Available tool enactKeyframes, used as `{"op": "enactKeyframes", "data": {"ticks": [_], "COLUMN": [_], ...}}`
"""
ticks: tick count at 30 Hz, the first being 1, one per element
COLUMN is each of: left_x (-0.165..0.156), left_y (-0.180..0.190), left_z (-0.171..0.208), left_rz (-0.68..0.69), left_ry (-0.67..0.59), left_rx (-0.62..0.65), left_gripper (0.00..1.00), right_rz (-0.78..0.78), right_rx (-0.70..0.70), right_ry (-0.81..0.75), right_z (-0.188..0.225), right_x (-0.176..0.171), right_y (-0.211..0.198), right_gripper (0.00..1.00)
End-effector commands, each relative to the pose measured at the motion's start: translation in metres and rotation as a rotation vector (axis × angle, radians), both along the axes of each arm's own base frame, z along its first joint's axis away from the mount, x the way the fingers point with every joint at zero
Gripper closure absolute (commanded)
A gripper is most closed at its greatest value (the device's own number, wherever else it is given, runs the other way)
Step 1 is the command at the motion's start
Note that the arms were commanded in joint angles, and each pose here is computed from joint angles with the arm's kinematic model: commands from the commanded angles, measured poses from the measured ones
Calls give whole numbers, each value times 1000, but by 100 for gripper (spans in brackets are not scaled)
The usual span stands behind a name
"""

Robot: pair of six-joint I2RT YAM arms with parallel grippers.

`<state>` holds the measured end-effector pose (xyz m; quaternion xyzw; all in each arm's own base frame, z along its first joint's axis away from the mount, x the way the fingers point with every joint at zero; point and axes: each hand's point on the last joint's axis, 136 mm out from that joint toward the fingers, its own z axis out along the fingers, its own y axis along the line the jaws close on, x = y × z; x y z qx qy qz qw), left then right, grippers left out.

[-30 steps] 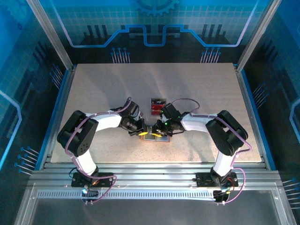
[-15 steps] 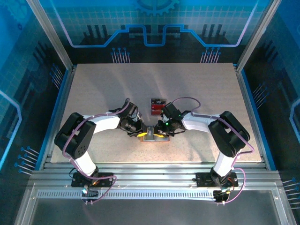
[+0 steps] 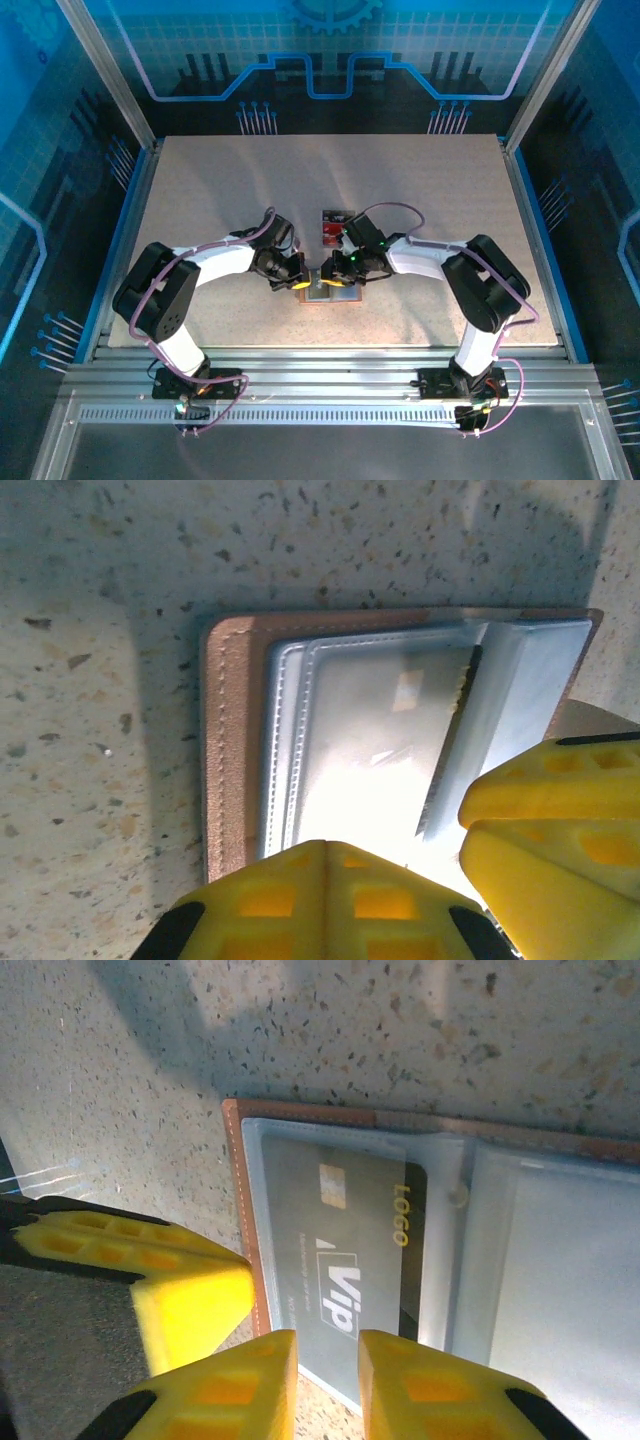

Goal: Take the credit cards out of the card holder

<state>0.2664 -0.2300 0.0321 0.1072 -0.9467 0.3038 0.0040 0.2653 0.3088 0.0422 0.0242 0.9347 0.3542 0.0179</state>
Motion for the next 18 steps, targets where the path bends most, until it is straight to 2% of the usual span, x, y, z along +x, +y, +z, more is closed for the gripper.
{"op": "enactKeyframes", "data": {"ticks": [1, 11, 18], "left_x": [-9, -13, -12], "left_y": [8, 11, 11], "left_z": [-12, -19, -20], "left_rz": [-12, -22, -22], "left_ry": [41, 59, 61], "left_rx": [52, 76, 79], "left_gripper": [98, 99, 99], "right_rz": [17, 15, 12], "right_rx": [11, -89, -128], "right_ry": [1, 28, -2], "right_z": [-4, -21, -11], "right_x": [7, 4, 5], "right_y": [2, -13, -20], "right_gripper": [77, 77, 77]}}
